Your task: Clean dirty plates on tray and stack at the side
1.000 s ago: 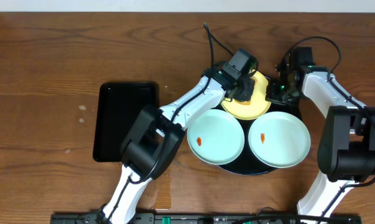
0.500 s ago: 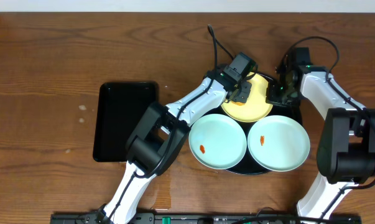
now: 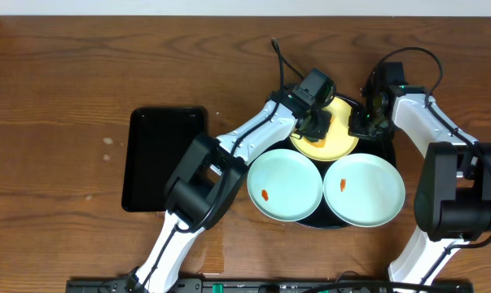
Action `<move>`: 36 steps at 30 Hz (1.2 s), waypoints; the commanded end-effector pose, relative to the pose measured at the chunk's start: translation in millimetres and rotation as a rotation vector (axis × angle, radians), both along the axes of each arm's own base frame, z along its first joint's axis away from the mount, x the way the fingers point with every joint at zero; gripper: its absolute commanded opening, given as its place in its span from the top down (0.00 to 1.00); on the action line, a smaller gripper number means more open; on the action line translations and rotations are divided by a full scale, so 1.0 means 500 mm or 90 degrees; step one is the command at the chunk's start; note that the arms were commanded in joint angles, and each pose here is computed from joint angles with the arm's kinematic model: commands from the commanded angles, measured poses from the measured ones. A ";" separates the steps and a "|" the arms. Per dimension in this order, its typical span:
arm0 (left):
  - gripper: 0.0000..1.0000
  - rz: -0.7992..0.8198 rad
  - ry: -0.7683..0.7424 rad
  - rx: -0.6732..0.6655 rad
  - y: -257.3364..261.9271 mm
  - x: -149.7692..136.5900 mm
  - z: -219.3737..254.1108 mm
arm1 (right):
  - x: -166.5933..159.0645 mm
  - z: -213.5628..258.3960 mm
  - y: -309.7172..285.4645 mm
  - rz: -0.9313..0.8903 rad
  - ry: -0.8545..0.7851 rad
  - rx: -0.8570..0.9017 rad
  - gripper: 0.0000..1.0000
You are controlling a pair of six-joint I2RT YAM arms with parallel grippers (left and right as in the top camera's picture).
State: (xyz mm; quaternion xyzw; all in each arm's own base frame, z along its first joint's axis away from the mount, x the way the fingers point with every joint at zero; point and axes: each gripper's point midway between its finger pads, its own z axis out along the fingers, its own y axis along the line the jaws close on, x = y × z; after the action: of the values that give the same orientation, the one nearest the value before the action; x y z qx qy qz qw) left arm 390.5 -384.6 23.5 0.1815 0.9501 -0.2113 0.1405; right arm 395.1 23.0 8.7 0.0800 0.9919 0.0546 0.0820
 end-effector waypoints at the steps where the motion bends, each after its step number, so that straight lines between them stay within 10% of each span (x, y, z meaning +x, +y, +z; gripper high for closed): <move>1: 0.93 0.011 -0.005 0.101 0.050 0.008 -0.075 | -0.006 0.011 -0.015 -0.009 -0.002 -0.031 0.99; 15: 0.93 -0.021 -0.178 0.369 0.182 0.091 -0.084 | -0.011 0.010 -0.015 -0.008 0.004 -0.032 0.99; 36: 0.93 0.106 -0.225 0.281 0.176 0.133 0.192 | -0.005 0.023 -0.040 -0.016 -0.006 -0.076 0.99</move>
State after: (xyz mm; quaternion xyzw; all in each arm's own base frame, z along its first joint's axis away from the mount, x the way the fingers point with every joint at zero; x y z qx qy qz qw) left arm 448.2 -306.0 69.7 0.2120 0.9467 0.0603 0.2350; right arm 390.8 16.5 10.0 0.0838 0.9929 0.0335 0.0769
